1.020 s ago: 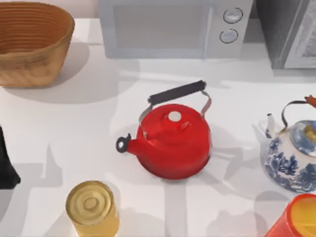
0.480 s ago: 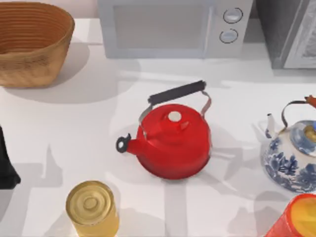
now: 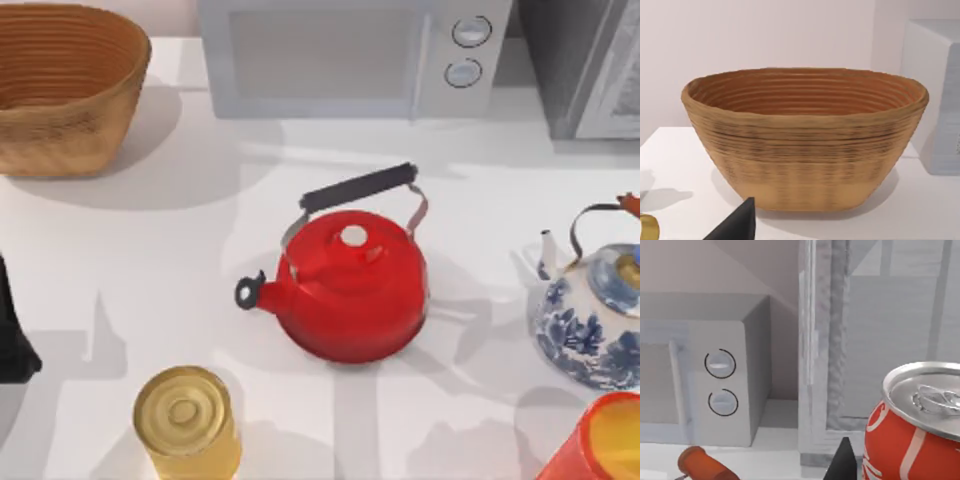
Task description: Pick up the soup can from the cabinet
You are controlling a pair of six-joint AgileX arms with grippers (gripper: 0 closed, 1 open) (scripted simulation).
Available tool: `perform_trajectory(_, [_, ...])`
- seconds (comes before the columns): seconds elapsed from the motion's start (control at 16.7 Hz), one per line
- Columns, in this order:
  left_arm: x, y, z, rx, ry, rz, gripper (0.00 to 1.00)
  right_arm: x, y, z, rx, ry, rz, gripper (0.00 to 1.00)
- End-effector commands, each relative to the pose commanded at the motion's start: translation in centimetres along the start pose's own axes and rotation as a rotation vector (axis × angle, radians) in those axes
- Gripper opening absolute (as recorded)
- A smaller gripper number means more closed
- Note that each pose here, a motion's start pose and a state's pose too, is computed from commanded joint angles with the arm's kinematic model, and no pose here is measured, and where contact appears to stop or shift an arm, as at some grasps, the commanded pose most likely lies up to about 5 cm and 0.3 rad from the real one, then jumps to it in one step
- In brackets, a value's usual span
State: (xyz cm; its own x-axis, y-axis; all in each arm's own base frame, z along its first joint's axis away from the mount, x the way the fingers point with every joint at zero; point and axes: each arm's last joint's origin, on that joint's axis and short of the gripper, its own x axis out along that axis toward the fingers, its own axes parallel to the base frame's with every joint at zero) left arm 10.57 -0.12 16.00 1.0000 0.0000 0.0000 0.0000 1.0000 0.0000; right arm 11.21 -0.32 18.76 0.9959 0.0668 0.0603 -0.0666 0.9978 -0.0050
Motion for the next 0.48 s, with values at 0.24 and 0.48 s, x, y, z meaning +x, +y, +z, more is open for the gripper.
perform_trajectory(0.24, [0.0, 0.0, 0.0, 0.0, 0.0, 0.0, 1.0, 1.3, -0.4, 2.4, -0.008, -0.045, 0.067, 0.0])
perform_trajectory(0.48, [0.0, 0.0, 0.0, 0.0, 0.0, 0.0, 1.0, 3.2, -1.0, 4.3, -0.015, -0.071, 0.133, 0.0])
